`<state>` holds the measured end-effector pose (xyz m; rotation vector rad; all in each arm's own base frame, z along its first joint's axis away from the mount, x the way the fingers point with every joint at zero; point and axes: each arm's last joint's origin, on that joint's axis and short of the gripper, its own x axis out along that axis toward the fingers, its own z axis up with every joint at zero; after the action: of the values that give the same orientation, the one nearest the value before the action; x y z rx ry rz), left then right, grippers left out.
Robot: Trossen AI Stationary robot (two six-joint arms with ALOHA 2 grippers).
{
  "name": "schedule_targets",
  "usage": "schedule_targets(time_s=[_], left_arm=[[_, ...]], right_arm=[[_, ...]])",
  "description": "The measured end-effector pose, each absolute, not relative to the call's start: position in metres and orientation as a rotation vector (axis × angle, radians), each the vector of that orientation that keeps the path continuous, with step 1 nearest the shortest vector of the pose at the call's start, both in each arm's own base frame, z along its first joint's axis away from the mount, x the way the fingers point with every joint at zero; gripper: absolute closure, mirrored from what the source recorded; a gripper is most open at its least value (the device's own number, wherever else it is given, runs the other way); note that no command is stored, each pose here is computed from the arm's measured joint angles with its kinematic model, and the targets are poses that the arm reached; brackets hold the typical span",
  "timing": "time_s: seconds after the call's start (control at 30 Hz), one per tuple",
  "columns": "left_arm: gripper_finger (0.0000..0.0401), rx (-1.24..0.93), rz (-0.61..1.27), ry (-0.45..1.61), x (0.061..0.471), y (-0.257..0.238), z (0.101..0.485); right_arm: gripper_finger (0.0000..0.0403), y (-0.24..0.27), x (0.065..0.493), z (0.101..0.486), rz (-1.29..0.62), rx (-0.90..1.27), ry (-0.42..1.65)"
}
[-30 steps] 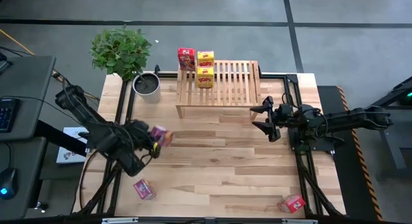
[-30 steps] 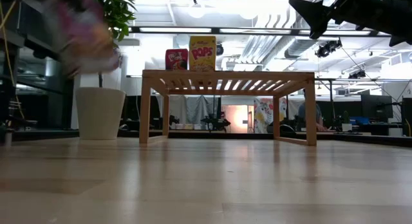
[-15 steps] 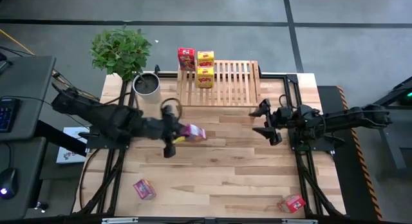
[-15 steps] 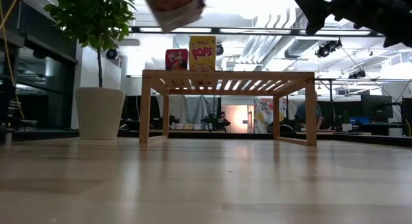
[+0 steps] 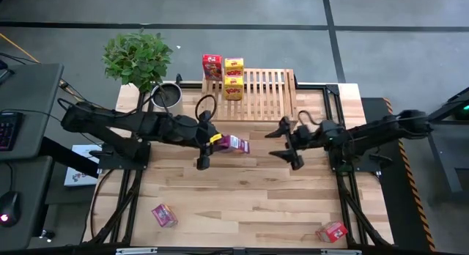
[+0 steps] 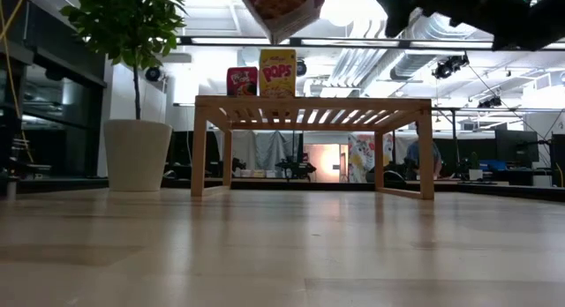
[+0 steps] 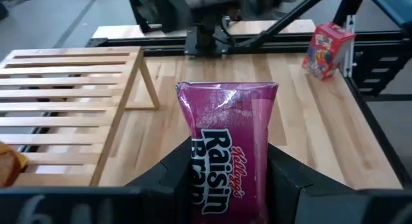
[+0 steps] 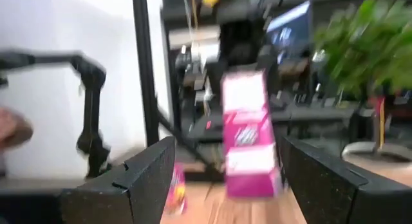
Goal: Stack cereal on shelf
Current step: Put the top violet cereal box on the shelf
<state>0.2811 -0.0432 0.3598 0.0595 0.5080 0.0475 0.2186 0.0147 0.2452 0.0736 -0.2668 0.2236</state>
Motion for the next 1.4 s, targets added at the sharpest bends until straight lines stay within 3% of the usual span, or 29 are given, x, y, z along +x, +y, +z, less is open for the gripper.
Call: schedule_targets(time_s=[0.3, 0.6, 1.13, 1.4], left_arm=[[0.0279, 0.091, -0.075, 0.548, 0.286, -0.049, 0.352], [0.0279, 0.088, -0.001, 0.577, 0.286, -0.044, 0.349], [0.0279, 0.121, 0.054, 0.564, 0.297, -0.042, 0.343], [0.0265, 0.109, 0.054, 0.542, 0.298, -0.043, 0.345]], right_arm=[[0.013, 0.023, 0.263, 0.24, 0.243, 0.086, -0.112], [0.013, 0.023, 0.302, 0.254, 0.11, 0.014, 0.241], [0.0132, 0.028, 0.331, 0.268, 0.085, -0.058, 0.279], [0.0197, 0.028, 0.33, 0.264, 0.081, -0.064, 0.317]])
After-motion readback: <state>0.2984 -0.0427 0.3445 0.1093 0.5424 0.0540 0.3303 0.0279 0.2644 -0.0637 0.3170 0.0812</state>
